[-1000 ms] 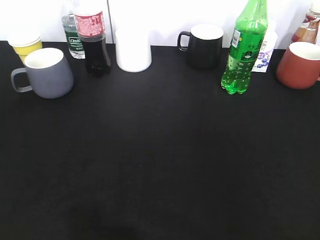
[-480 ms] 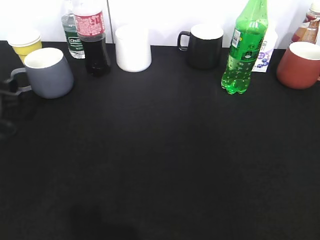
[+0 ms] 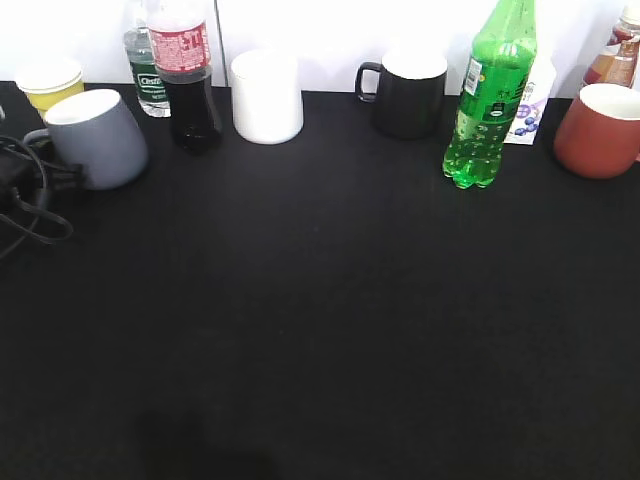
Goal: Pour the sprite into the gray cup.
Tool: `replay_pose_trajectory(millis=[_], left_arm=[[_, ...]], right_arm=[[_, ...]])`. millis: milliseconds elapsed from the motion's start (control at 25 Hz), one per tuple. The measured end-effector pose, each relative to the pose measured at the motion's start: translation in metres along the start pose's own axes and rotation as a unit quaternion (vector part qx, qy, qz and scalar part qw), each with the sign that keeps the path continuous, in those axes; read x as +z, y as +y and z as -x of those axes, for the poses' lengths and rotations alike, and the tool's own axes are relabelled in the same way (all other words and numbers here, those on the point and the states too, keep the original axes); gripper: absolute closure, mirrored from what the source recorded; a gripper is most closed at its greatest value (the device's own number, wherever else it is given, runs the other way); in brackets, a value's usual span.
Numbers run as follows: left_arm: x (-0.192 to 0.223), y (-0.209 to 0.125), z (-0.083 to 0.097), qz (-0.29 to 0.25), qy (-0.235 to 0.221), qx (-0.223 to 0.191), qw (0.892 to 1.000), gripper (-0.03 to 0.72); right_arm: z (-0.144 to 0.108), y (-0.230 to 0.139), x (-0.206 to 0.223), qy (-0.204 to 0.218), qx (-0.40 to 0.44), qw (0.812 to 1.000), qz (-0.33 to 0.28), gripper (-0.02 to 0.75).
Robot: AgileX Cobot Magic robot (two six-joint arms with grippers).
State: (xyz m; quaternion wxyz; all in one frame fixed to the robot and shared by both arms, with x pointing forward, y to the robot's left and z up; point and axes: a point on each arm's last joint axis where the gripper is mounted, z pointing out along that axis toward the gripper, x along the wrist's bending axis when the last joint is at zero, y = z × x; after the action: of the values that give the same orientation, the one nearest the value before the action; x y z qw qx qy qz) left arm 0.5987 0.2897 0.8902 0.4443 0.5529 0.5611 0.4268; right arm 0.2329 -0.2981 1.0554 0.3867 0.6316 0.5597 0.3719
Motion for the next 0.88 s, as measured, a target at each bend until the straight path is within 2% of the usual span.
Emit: replay_pose_trajectory(millis=[120, 200, 320, 400, 600, 720, 880], left_arm=[[0.000, 0.001, 0.007, 0.014, -0.035, 0.027, 0.999, 0.643], [-0.006, 0.008, 0.009, 0.025, -0.041, 0.031, 0.998, 0.645], [-0.042, 0.039, 0.011, 0.067, -0.044, 0.032, 0.996, 0.645], [-0.077, 0.061, 0.029, 0.095, -0.073, 0.037, 0.992, 0.645], [-0.124, 0.074, 0.088, 0.082, -0.186, 0.061, 0.977, 0.646], [-0.135, 0.068, 0.114, 0.068, -0.235, 0.072, 0.967, 0.646], [-0.136, 0.068, 0.117, 0.066, -0.241, 0.073, 0.966, 0.646]], right_arm=[[0.000, 0.000, 0.000, 0.000, 0.000, 1.000, 0.000, 0.152], [0.000, 0.000, 0.000, 0.000, 0.000, 1.000, 0.000, 0.152], [-0.001, 0.000, 0.000, 0.005, 0.003, 1.000, 0.000, 0.152], [-0.001, 0.000, 0.000, 0.005, 0.003, 1.000, 0.000, 0.152], [-0.002, 0.005, 0.000, 0.011, 0.006, 1.000, 0.007, 0.152], [-0.003, 0.046, 0.023, 0.015, 0.010, 0.992, 0.122, 0.152], [-0.003, 0.064, 0.112, 0.011, 0.017, 0.980, 0.198, 0.152]])
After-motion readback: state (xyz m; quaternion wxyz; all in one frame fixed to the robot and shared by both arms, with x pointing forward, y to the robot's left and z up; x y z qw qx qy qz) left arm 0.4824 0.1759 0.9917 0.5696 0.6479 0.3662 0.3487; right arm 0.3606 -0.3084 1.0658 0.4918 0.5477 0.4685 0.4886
